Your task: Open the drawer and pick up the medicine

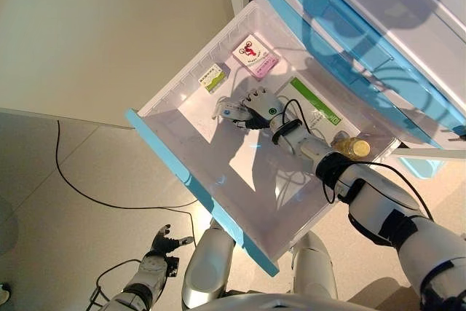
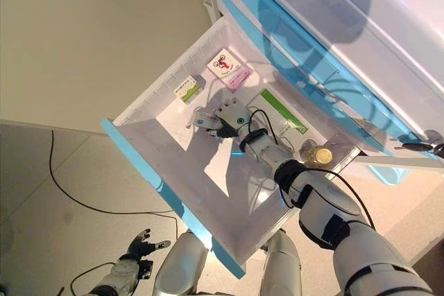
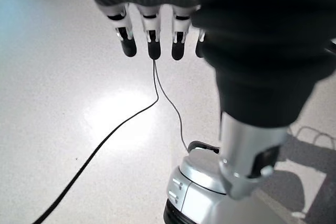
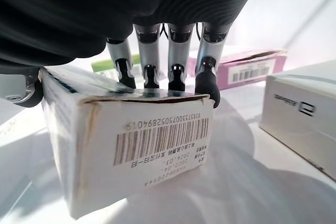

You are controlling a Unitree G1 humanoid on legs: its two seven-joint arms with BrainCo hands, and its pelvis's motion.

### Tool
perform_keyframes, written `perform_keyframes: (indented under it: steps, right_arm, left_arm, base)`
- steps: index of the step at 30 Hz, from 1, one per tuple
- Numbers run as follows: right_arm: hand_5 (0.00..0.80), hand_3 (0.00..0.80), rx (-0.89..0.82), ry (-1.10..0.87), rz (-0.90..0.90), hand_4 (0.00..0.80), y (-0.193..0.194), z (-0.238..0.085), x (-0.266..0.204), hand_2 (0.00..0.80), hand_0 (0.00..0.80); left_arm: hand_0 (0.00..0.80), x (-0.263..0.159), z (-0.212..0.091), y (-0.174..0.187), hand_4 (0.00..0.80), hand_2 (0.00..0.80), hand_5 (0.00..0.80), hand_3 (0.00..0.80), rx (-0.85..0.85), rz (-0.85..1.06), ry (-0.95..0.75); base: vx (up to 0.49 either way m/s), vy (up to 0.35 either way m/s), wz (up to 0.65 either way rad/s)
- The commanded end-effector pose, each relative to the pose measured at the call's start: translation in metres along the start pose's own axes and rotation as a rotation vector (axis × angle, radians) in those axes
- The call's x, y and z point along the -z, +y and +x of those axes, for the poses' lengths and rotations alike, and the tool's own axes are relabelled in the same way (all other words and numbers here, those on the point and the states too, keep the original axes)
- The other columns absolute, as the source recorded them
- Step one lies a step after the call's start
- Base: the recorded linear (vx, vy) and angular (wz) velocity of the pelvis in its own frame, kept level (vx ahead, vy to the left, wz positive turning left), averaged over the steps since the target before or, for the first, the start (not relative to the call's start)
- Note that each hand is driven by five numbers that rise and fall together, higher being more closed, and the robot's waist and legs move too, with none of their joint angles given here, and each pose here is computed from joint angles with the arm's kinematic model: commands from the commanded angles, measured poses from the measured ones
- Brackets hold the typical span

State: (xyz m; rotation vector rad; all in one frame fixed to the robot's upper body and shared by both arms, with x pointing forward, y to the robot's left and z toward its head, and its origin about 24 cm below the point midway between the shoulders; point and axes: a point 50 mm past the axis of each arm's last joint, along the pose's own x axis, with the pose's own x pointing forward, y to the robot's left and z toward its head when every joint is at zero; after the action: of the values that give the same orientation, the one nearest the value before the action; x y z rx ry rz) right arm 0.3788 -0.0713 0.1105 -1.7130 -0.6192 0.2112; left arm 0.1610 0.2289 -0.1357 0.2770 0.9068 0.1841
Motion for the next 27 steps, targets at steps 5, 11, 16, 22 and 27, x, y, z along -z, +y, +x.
perform_keyframes:
  steps: [5,11,16,22,27]
  right_arm:
    - [0.8,0.8,0.046,0.021,0.022,0.8,-0.013,0.001,0.012,0.8,0.8]
    - [0.8,0.8,0.068,-0.014,0.03,0.8,-0.021,0.004,0.007,0.8,0.8]
    - [0.8,0.8,0.057,-0.116,0.11,0.8,-0.027,0.006,-0.018,0.8,0.8]
    - [0.8,0.8,-0.022,-0.298,0.235,0.8,-0.025,-0.007,-0.055,0.8,0.8]
    - [0.8,0.8,-0.105,-0.391,0.314,0.8,-0.02,-0.021,-0.071,0.8,0.8]
  left_arm:
    - [0.0,-0.003,0.003,0.01,0.0,0.0,0.0,0.0,-0.032,0.0,0.0]
    - [0.0,-0.001,0.002,0.013,0.0,0.0,0.0,0.0,-0.03,0.008,0.014]
    - [0.0,0.008,0.001,0.016,0.0,0.0,0.0,0.0,-0.032,0.017,0.05]
    - [0.0,0.025,-0.003,0.024,0.0,0.0,0.0,0.0,-0.037,0.018,0.111]
    - [0.0,0.037,-0.007,0.025,0.0,0.0,0.0,0.0,-0.022,0.031,0.159]
  base:
    - [0.0,0.0,0.0]
    - [-0.002,0.003,-0.01]
    - [-0.002,0.033,-0.14]
    - [0.009,0.032,-0.36]
    - [0.045,-0.008,-0.23]
